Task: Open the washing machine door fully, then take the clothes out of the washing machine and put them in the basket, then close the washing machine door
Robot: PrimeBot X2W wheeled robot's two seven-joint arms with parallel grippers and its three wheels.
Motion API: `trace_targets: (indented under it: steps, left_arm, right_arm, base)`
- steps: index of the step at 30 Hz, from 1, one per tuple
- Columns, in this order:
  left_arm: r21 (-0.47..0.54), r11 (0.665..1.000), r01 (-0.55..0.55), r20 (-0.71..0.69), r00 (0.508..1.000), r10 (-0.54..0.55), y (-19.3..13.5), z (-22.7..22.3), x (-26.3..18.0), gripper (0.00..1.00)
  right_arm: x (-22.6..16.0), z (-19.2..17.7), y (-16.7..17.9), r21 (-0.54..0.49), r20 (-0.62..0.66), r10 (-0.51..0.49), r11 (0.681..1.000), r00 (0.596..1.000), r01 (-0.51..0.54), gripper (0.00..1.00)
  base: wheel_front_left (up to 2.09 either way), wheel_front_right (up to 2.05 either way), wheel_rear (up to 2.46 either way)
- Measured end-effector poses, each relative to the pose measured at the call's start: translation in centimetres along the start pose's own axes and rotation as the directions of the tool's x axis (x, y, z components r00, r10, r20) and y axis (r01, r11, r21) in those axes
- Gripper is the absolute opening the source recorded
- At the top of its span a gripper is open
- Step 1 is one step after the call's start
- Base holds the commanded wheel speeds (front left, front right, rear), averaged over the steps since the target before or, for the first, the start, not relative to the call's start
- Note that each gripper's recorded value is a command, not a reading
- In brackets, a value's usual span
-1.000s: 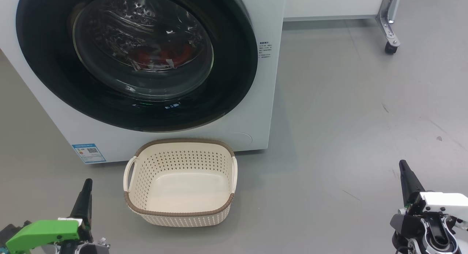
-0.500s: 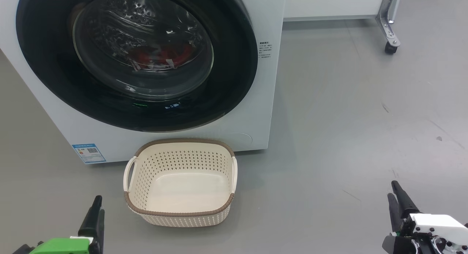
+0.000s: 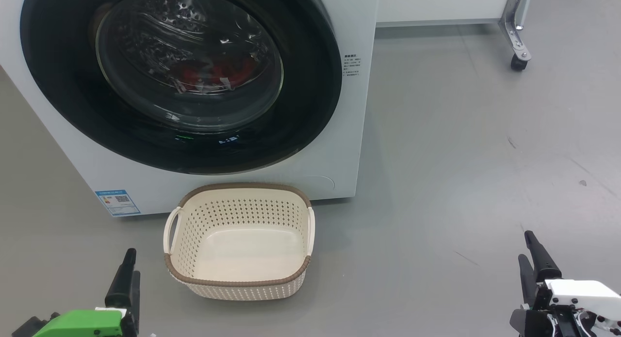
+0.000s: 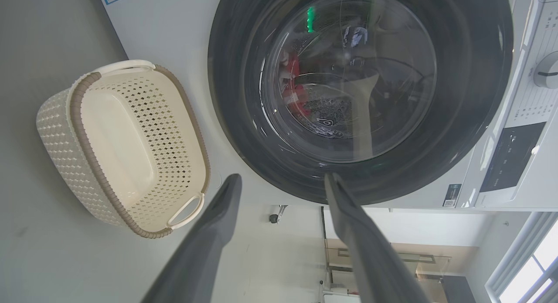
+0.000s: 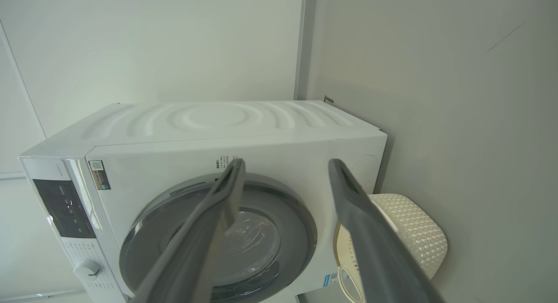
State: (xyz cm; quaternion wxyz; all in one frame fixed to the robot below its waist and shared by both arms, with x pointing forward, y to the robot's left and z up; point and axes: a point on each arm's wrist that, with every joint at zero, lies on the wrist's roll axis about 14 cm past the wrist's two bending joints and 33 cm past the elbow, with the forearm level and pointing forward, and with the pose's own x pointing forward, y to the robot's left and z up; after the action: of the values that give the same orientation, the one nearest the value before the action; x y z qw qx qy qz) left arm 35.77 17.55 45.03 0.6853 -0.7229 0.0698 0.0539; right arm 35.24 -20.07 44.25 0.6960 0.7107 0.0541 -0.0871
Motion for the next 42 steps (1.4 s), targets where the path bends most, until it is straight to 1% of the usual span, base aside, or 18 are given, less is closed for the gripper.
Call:
trace_targets:
  steps: [18, 27, 31, 35, 38, 42]
  left_arm:
    - [0.073, 0.997, 0.039, -0.004, 0.999, -0.038, -1.3, -0.8, 0.4, 1.0]
    - [0.182, 0.982, 0.055, 0.0, 0.998, -0.055, -1.9, -0.8, 0.6, 1.0]
    - [0.251, 0.966, 0.057, -0.001, 0.998, -0.059, -2.0, -0.7, 0.6, 1.0]
    - [0.342, 0.937, 0.065, -0.015, 0.998, -0.064, -2.1, -0.8, 0.7, 1.0]
    - [0.413, 0.908, 0.071, -0.025, 0.997, -0.066, -2.1, -0.8, 0.8, 1.0]
    - [0.495, 0.866, 0.073, -0.031, 0.997, -0.066, -2.0, -0.8, 0.8, 1.0]
  right_arm:
    - [0.5, 0.2, 1.1, -0.139, 0.007, 0.029, 0.99, 1.0, -0.027, 1.0]
    - [0.6, 0.1, 1.6, -0.263, -0.001, 0.042, 0.964, 0.999, -0.041, 1.0]
    - [0.7, 0.2, 1.8, -0.329, -0.006, 0.05, 0.943, 0.999, -0.049, 1.0]
    - [0.8, 0.2, 2.0, -0.381, -0.005, 0.058, 0.923, 0.998, -0.055, 1.0]
    - [0.8, 0.4, 2.0, -0.43, -0.005, 0.06, 0.901, 0.998, -0.056, 1.0]
    - [1.0, 0.5, 2.3, -0.511, -0.012, 0.072, 0.857, 0.997, -0.068, 1.0]
  base:
    - [0.0, 0.0, 0.0]
    - [0.0, 0.0, 0.0]
    - [0.0, 0.0, 0.0]
    - [0.0, 0.0, 0.0]
    - [0.0, 0.0, 0.0]
    - [0.0, 0.0, 0.0]
